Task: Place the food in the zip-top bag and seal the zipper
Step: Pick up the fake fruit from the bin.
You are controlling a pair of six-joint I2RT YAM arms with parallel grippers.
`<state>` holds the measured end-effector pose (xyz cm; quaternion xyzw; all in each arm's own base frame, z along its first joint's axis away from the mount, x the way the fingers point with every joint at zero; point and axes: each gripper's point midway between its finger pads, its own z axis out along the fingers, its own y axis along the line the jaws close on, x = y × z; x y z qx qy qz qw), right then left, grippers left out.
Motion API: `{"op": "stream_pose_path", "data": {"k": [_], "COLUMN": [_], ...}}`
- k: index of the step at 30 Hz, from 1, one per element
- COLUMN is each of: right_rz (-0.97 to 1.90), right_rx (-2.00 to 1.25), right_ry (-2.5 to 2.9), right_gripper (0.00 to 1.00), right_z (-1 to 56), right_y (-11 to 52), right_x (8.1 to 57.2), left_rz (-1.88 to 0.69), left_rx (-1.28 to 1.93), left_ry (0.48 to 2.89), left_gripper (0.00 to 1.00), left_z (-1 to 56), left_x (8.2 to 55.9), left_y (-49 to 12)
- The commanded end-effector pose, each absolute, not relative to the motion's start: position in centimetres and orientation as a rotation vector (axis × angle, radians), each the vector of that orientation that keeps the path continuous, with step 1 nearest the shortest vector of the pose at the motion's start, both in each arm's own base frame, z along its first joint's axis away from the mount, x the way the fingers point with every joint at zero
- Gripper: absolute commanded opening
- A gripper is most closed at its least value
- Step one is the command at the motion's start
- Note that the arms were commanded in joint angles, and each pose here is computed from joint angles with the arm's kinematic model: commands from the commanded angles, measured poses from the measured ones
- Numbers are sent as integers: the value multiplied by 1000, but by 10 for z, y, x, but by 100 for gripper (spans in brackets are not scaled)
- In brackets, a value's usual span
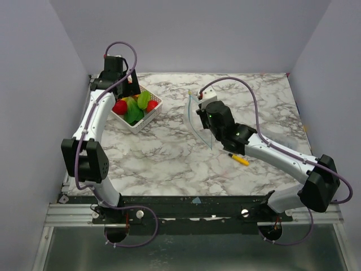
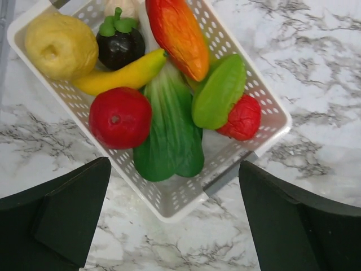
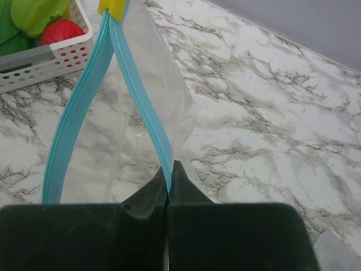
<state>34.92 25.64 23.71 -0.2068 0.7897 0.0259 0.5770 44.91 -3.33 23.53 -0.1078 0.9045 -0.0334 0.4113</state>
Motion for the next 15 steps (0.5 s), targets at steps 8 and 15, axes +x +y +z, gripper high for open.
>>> {"op": "stream_pose_path", "data": {"k": [8,15], "right_rz": [141,123], "right_rx": [-473,-492], "right_ry": [1781,1820], "right_gripper": [1,1], "right_z": [260,240], "right_y": [249,250], "right_x": [355,360], "left_rz": [167,155], "left_rx": [-321,-350], "left_ry": [2457,2540], "left_gripper": [99,99], "left_z": [164,121], "left_x": [475,483], "left_y": [23,37]}}
